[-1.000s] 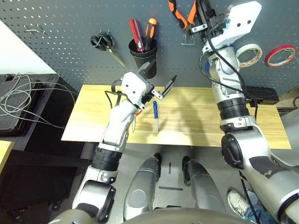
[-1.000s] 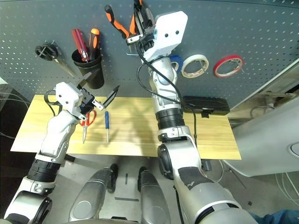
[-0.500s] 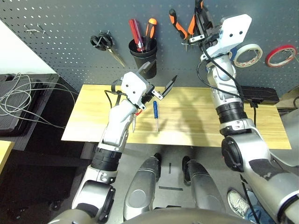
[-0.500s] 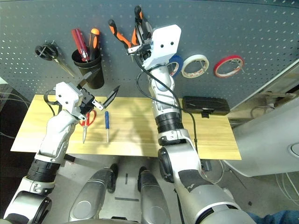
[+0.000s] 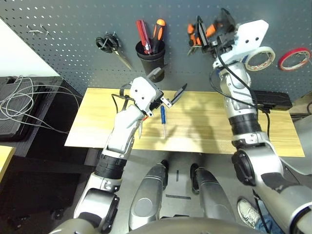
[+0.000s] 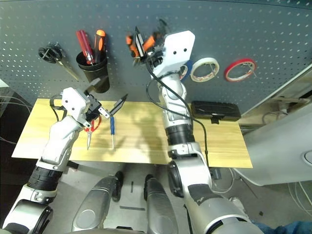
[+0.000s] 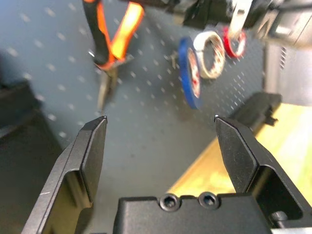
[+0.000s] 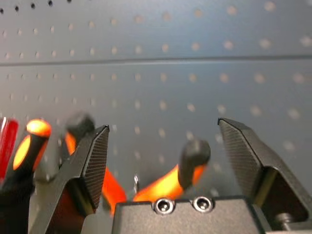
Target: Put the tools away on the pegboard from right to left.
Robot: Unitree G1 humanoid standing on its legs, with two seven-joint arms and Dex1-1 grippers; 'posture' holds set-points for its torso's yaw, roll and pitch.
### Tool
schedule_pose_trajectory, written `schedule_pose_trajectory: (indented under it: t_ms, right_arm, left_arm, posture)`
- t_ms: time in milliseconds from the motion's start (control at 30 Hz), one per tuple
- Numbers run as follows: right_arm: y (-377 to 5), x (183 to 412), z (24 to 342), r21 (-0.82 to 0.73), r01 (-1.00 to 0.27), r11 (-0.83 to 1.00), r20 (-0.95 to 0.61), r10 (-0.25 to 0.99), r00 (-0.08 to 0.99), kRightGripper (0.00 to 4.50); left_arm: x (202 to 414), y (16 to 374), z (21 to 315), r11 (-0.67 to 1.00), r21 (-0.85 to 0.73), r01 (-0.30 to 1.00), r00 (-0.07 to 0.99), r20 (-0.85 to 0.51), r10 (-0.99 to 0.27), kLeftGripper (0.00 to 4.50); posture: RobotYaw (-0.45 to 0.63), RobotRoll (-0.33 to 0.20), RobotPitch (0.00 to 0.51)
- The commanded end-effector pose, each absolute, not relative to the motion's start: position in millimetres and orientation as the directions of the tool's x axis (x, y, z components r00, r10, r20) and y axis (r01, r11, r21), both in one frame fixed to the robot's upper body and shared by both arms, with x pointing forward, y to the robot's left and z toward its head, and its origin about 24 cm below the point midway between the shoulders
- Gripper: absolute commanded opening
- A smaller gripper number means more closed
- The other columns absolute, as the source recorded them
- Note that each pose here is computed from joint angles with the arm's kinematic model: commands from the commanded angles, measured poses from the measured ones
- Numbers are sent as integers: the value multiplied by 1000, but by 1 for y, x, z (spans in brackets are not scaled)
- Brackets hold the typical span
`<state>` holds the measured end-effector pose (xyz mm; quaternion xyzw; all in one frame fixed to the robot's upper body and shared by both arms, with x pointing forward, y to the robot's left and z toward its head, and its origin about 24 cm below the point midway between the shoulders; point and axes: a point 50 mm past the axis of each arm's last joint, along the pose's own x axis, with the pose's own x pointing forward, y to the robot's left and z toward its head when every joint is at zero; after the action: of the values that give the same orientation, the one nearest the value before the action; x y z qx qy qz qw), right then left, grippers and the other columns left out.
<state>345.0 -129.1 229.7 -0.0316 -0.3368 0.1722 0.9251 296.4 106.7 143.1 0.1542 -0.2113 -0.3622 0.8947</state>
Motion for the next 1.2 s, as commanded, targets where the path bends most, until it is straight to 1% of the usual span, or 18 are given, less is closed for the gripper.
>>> schedule_pose_trajectory:
  t_ms: [33, 67, 133, 267, 400, 467, 667, 833, 967, 1067, 1167, 1200]
  right_arm:
    - [-135, 331, 226, -236, -348, 907, 575, 419, 702, 4429]
    - [-137, 326, 221, -292, -362, 886, 553, 465, 692, 4429]
    - [-139, 320, 214, -344, -377, 860, 523, 509, 684, 4429]
    - [-141, 316, 207, -383, -403, 831, 482, 552, 680, 4429]
    - [-140, 313, 191, -408, -450, 794, 412, 601, 685, 4429]
    - [-139, 313, 182, -394, -479, 785, 370, 612, 699, 4429]
    - [-141, 319, 148, -283, -527, 801, 223, 590, 776, 4429]
    - [-142, 321, 116, -179, -574, 799, 65, 592, 803, 4429]
    - [-146, 321, 94, -126, -595, 794, -43, 595, 803, 4429]
    - [-149, 318, 79, -126, -616, 777, -119, 605, 787, 4429]
    - [-152, 316, 73, -148, -620, 771, -146, 603, 785, 4429]
    - [-153, 316, 71, -150, -620, 770, -151, 602, 785, 4429]
  left_arm:
    - [294, 105, 123, 657, 421, 625, 657, 171, -734, 4500]
    - [294, 104, 119, 652, 423, 629, 659, 154, -736, 4500]
    - [295, 103, 115, 648, 423, 634, 662, 136, -737, 4500]
    - [295, 102, 110, 641, 418, 644, 662, 115, -741, 4500]
    - [295, 102, 102, 631, 410, 659, 664, 78, -744, 4500]
    - [296, 102, 99, 630, 409, 661, 667, 65, -742, 4500]
    - [303, 105, 78, 641, 407, 651, 719, -60, -692, 4500]
    - [314, 110, 64, 695, 387, 606, 783, -135, -607, 4500]
    - [322, 115, 50, 745, 359, 562, 826, -199, -527, 4500]
    - [328, 116, 37, 790, 302, 533, 842, -277, -462, 4500]
    - [332, 116, 29, 820, 258, 511, 846, -323, -425, 4500]
    - [335, 117, 26, 857, 209, 472, 858, -332, -391, 4500]
  posture:
    - [132, 0, 248]
    - [129, 0, 247]
    - [127, 0, 248]
    - [120, 0, 248]
    - [119, 0, 248]
    - [119, 0, 249]
    - [129, 0, 254]
    - [128, 0, 260]
    - [127, 0, 265]
    - [128, 0, 272]
    - [123, 0, 276]
    - [123, 0, 277]
